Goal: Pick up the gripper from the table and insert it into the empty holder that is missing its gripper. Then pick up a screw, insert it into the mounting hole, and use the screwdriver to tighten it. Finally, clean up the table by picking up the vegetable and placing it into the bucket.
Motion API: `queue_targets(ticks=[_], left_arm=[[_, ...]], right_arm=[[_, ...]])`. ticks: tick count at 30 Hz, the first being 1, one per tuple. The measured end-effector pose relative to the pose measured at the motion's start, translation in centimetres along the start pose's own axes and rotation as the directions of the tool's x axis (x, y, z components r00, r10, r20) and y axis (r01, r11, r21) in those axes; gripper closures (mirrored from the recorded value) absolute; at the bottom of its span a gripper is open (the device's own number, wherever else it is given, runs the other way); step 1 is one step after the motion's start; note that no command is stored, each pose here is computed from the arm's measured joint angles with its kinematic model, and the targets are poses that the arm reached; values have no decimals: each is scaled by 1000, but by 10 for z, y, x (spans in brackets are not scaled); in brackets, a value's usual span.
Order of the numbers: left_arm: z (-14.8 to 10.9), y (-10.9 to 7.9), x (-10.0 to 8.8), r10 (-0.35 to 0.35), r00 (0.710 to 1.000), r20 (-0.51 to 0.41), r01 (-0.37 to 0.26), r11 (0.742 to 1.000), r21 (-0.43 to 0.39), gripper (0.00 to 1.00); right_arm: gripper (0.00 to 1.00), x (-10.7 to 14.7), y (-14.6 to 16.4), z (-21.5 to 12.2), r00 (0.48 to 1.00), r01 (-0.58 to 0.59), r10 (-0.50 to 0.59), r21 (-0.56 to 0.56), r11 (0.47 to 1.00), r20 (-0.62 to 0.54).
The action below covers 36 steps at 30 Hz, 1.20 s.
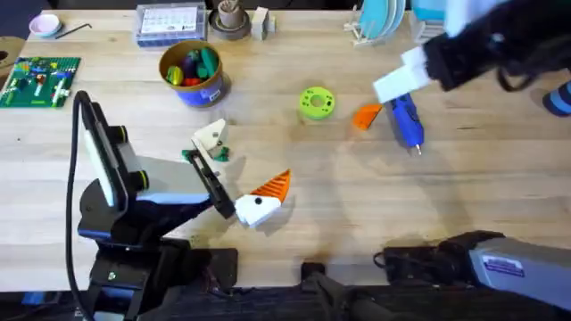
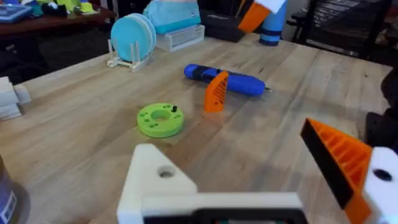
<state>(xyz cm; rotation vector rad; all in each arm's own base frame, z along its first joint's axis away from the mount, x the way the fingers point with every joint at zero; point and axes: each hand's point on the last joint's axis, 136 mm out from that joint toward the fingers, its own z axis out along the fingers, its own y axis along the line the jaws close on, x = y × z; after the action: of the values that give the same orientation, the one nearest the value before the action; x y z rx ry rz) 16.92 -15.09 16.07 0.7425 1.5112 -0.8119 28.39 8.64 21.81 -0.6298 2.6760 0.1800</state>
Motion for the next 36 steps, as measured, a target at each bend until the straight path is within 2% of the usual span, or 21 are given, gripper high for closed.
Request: queue_targets(ticks=[7,12,21,32,36], left_arm=[[0,-1,0,7,1000,0,-7,1000,5,8],[0,-1,0,10,1000,0,-10,1000,8,8],[0,-1,0,10,1000,0,-10,1000,8,7],[0,-1,0,10,1000,0,-10,1000,8,7],[0,-1,0,10,1000,0,-10,1000,8,7]], right_arm=[[7,7,4,58,980,22,-32,-51,998,-197],[7,3,-1,77,981,30,-36,-34,999,-188],[7,36,-10,120,973,39,-35,13,999,-230],[8,25,-14,127,984,47,-41,31,998,-176],[66,24,-15,129,985,49,-42,33,998,-168]])
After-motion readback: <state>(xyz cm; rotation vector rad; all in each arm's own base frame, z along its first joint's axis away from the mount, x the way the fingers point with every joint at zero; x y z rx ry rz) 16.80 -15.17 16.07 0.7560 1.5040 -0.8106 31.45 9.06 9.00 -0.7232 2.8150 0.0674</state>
